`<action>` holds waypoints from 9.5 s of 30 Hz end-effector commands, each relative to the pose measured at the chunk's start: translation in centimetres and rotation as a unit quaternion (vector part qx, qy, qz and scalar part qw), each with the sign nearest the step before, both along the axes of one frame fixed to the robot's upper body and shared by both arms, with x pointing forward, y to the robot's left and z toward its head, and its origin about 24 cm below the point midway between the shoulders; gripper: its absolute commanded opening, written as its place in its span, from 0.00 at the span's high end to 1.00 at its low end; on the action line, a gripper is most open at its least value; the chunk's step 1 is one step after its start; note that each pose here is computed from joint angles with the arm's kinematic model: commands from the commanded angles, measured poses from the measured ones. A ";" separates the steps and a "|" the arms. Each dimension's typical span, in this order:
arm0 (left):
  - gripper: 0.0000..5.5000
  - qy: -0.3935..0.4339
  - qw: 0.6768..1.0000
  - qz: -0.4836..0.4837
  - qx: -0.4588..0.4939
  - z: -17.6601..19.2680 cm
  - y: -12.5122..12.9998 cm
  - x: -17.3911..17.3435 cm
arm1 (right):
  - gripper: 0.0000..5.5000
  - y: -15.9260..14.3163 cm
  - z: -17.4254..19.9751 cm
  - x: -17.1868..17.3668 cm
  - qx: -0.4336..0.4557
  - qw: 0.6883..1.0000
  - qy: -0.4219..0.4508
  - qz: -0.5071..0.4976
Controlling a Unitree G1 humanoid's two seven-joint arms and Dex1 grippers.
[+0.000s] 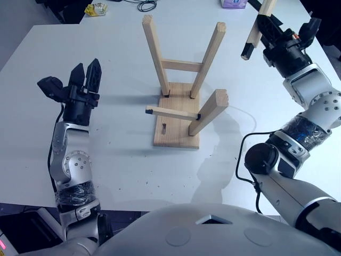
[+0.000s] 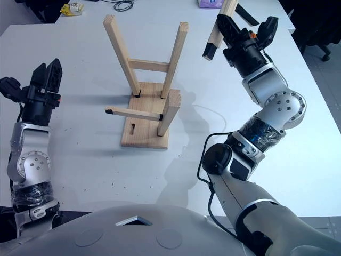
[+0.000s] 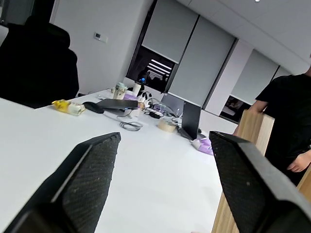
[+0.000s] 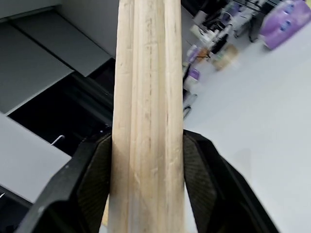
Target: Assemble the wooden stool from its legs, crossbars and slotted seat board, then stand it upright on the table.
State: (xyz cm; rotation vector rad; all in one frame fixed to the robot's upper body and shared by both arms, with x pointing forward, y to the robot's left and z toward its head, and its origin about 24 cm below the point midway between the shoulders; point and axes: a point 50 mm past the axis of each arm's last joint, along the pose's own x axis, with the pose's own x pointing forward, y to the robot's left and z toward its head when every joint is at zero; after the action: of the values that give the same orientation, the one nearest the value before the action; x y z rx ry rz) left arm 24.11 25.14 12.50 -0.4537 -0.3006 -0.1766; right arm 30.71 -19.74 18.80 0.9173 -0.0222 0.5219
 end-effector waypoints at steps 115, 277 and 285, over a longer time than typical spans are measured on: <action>0.39 -0.104 0.978 0.078 -0.166 3.3 -0.2 -7.6 | 0.18 -6.7 -11.2 -4.7 -0.809 0.516 -0.283 -0.001; 0.39 -0.078 0.986 0.047 -0.140 2.1 -0.9 -4.3 | 0.37 -10.9 -17.5 -6.6 -0.595 0.734 0.192 0.266; 0.39 -0.078 0.985 0.054 -0.142 2.0 -1.2 -4.7 | 0.60 -9.0 -17.3 -8.9 -0.521 0.766 0.262 0.271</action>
State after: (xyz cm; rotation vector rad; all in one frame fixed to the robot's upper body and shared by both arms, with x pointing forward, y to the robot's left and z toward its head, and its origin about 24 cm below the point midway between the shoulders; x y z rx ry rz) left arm 19.30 24.20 14.09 -0.7230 -0.4964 -0.0585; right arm 24.54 -29.08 5.09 -0.1908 0.8000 0.6915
